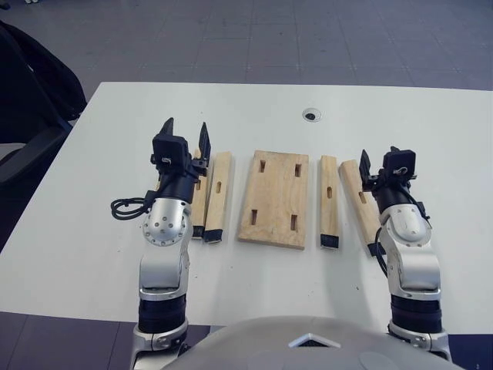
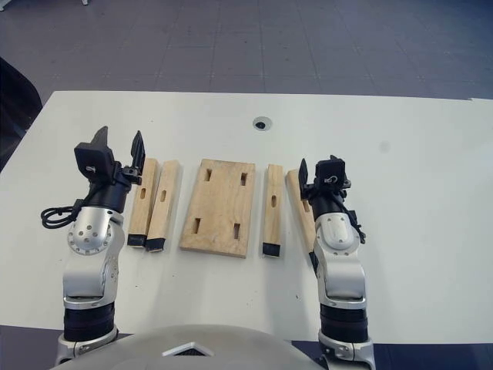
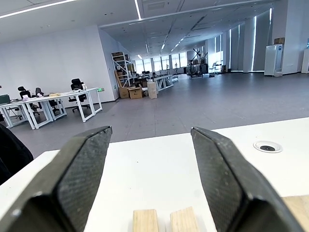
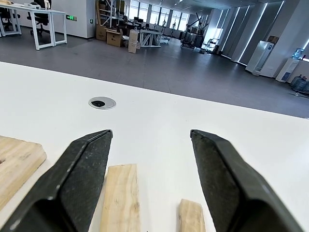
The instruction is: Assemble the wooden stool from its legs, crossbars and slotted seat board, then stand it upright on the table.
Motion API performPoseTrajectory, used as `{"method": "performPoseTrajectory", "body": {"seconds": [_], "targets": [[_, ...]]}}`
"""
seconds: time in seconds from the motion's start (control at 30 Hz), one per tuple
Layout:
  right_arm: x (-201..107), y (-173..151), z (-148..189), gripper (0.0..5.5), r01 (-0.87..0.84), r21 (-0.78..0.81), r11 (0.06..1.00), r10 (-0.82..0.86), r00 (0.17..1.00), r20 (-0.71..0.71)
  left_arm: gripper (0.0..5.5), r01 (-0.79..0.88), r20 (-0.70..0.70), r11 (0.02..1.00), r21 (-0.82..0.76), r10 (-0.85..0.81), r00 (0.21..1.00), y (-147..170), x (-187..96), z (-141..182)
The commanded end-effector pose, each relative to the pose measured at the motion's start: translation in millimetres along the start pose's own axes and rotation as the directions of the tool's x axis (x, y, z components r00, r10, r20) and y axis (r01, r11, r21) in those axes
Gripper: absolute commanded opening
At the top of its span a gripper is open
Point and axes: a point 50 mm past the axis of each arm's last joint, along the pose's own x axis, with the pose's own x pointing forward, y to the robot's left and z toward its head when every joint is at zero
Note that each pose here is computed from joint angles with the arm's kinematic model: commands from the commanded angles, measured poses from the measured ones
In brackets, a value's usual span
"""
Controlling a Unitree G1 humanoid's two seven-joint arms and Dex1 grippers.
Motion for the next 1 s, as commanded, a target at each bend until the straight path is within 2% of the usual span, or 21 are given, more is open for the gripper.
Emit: {"method": "performPoseTrajectory", "body": {"seconds": [0.03,0.37,0.57,1.0], "targets": [[-13.3,-14.7,-10.7,2.97,0.022,-0.028,0.999,-0.023,0.999,-0.04,3.05,-0.024,-0.04,1.0,0.011,0.025,0.999,3.9,-5.0,-6.4],[-28.6,-29.4,-18.2,2.97,0.004,-0.007,1.0,-0.005,0.996,-0.089,3.05,-0.055,-0.096,0.998,-0.006,0.054,0.994,4.8,-15.1,-19.4],[-52.2,-38.9,-38.5,2.97,-0.006,0.008,1.0,0.008,0.978,-0.21,3.05,-0.063,-0.107,0.998,0.003,0.063,0.992,6.0,-17.9,-21.6],[-34.8,-33.2,-56.1,2.97,0.073,0.144,0.987,-0.012,0.923,-0.386,3.05,-0.075,-0.11,0.997,-0.005,0.074,0.991,6.8,-14.2,-23.2]]}}
